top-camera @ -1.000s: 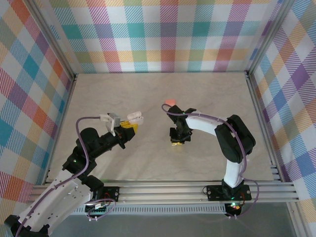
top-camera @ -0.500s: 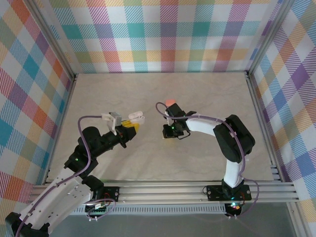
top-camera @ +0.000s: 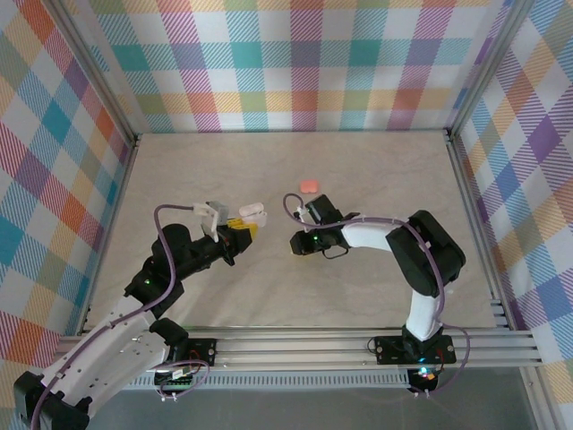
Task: Insert the wireless bluetooth earbuds into the charging case
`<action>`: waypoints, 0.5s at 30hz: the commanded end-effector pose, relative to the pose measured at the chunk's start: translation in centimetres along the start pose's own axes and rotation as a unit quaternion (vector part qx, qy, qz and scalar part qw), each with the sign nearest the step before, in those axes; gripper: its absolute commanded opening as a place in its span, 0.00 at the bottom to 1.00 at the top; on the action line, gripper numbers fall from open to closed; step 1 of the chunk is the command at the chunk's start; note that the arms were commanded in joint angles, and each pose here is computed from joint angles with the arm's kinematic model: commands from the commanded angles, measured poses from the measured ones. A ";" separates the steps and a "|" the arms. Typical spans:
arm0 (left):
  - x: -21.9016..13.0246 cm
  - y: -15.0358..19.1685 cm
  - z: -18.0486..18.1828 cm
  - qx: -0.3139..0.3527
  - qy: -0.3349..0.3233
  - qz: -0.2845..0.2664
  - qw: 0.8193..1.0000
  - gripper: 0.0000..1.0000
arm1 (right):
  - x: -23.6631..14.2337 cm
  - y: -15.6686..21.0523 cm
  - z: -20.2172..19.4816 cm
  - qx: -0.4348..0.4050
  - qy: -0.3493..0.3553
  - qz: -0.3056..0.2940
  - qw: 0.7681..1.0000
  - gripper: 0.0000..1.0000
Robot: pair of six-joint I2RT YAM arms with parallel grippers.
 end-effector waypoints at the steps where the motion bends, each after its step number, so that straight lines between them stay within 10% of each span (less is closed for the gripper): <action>1: -0.2 -1.8 -1.0 0.007 0.021 -0.032 0.999 0.00 | -1.3 1.7 -1.5 0.008 0.031 0.023 0.999 0.28; 15: -0.8 -1.5 -0.9 0.008 0.015 -0.036 0.999 0.00 | -5.6 0.6 -1.0 0.069 0.051 0.001 0.996 0.34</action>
Point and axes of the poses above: each hand's point on the last joint's axis, 136 mm out from that joint toward the fingers, its own x axis out along the fingers, its own z axis along the line the jaws close on, y = z × x, the point moved 5 cm from there along -x, back along the fingers, and after that the axes turned 2 degrees about x, right-handed, at the moved point
